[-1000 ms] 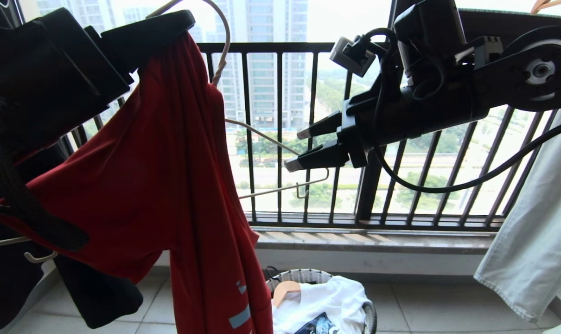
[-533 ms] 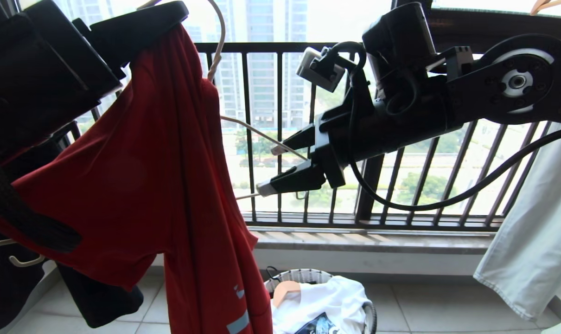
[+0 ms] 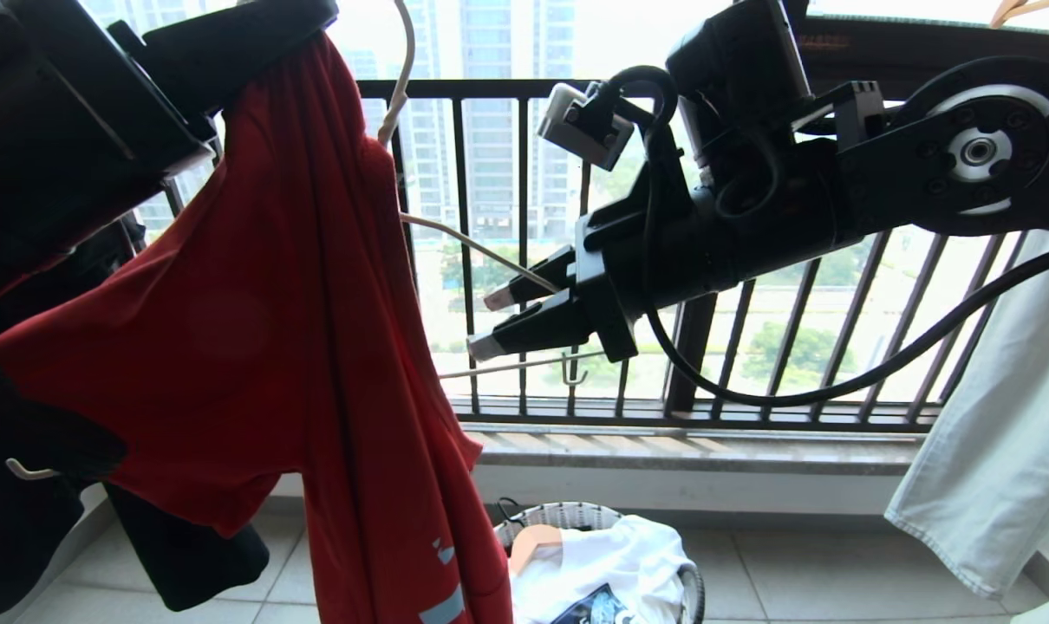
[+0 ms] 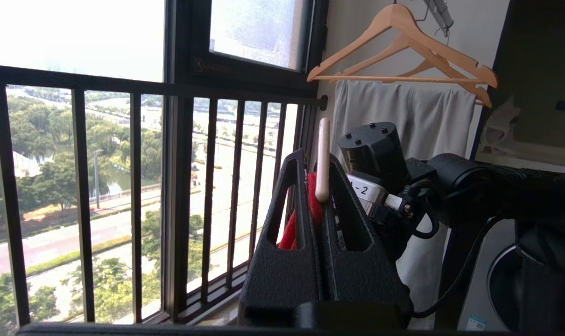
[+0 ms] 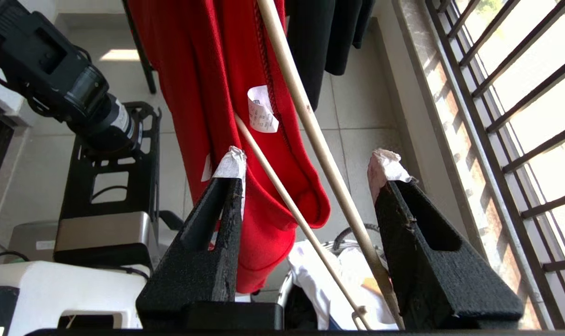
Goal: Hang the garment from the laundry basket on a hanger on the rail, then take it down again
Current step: Hang the clothes on the clothes rack
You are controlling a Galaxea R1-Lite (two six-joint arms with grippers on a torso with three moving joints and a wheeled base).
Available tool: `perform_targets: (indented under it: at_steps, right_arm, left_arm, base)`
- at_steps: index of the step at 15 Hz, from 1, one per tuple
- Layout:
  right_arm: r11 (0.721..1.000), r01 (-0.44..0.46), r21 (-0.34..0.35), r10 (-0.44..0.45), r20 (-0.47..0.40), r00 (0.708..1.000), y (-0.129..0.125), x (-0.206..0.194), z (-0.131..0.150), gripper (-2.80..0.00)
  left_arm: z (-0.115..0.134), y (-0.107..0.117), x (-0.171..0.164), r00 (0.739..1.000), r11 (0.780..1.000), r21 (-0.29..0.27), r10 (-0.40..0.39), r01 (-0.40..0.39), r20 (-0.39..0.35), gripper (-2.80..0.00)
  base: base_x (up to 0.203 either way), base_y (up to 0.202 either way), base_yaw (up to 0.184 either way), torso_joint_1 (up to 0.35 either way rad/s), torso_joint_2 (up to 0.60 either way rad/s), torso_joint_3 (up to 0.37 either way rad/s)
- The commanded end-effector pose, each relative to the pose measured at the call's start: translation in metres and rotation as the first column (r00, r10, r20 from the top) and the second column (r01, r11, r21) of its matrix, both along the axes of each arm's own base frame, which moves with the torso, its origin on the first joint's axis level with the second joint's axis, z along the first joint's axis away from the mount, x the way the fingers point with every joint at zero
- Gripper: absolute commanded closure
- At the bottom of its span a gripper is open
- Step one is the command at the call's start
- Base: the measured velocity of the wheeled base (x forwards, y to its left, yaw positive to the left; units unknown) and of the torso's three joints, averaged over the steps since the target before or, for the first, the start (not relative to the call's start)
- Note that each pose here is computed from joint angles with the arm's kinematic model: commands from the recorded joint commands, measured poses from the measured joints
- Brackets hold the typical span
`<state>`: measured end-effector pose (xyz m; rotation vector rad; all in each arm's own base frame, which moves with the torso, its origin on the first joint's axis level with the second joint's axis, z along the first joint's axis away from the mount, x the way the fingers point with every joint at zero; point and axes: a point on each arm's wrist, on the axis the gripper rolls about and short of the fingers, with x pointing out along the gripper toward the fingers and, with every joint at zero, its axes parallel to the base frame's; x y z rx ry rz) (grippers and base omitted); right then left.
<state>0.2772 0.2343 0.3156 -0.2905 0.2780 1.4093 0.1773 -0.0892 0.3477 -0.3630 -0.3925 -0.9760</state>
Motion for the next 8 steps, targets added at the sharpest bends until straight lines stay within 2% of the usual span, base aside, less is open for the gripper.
perform_targets:
  at_steps: [1,8]
  right_arm:
    - [1.000,-0.001,0.027,0.001,0.004,1.000,-0.006,-0.012,0.013,0.00]
    - [0.999,0.009,0.053,-0.010,0.006,1.000,-0.014,-0.021,0.026,0.00]
  left_arm:
    - [0.003,0.002,-0.005,1.000,1.000,-0.001,-0.003,0.003,0.002,0.00]
    - [0.004,0.002,-0.003,1.000,1.000,0.010,0.000,0.000,-0.012,0.00]
  base:
    - [0.000,0.000,0.000,0.000,0.00,0.000]
    - [0.000,0.000,0.000,0.000,0.00,0.000]
